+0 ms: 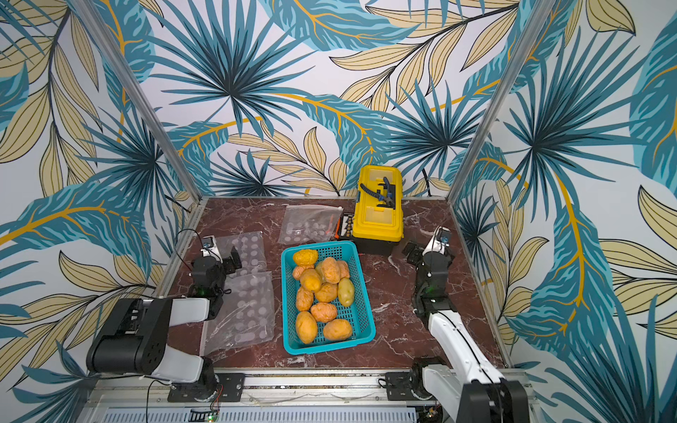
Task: Put the potatoes into a zipper bag and zip it
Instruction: Pick up the zipper food storage bag at the center of the board.
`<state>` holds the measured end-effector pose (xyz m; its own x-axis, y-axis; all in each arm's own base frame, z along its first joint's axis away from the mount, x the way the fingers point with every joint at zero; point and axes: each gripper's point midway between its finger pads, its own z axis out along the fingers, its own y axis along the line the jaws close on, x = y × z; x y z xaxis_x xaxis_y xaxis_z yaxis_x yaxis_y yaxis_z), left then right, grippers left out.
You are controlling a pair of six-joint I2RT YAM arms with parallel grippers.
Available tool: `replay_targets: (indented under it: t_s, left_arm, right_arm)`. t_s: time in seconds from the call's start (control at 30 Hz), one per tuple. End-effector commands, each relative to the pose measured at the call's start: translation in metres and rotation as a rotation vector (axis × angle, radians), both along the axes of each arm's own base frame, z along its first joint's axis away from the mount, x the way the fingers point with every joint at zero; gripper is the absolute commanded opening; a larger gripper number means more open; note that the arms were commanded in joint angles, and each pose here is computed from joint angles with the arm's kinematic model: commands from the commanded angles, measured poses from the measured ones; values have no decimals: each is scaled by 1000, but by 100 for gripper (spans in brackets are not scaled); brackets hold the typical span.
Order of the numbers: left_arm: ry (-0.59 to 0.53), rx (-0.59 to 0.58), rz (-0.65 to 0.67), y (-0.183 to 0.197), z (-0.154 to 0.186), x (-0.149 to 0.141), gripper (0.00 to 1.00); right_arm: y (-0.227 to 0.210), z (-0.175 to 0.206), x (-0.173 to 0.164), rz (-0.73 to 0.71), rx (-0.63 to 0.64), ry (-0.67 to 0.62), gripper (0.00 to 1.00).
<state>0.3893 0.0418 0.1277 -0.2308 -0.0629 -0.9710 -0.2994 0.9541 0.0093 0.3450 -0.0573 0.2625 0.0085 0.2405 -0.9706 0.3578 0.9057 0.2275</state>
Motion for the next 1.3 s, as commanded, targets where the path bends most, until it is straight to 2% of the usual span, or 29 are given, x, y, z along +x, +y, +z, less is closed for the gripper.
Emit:
replay_targets:
  t_s: [0.0,0.1,0.2,0.3,0.33,0.37,0.43,0.47,0.53,0.6,0.7,0.8,0.87,1.07,1.27]
  left_arm:
    - [-121,68,120,10,50,-17,100]
    - [-252,21,113,9,91,-39,99]
    - [-328,-147,121,10,116,-64,99]
    - [-280,-318,66,-1,132,-85,99]
    - [-246,-334,6,-11,137,-91,99]
    - [-242,-302,-121,-30,145,-94,99]
    - [-273,-317,-208,-43,151,-104,99]
    - [-299,-380,-154,-35,143,-110,99]
    - [-385,-512,37,-4,127,-126,100]
    - [-415,-549,-5,-7,126,-133,99]
    - [-313,-612,9,-11,116,-133,99]
    - [-142,-679,86,-11,94,-132,99]
    - [-51,-702,90,-17,86,-130,99]
    - [215,-767,23,-50,61,-115,100]
    - [436,-736,-17,-86,28,-94,97]
  right_arm:
    - [-6,-18,-20,-52,118,54,100]
    - [17,-2,-13,86,149,27,100]
    - [29,3,-11,148,213,68,99]
    - [35,12,-13,184,214,72,100]
    - [35,12,-16,181,239,63,100]
    - [32,10,-19,163,267,47,99]
    - [25,2,-27,109,330,17,99]
    - [20,-3,-32,76,354,3,99]
    - [14,-3,-39,47,355,-17,99]
    - [23,6,-39,110,314,-23,100]
    - [34,13,-34,169,310,21,100]
    - [42,6,-23,206,326,79,99]
    - [48,2,-14,240,329,108,99]
    - [57,-18,2,265,361,227,99]
    - [61,-35,14,274,374,321,100]
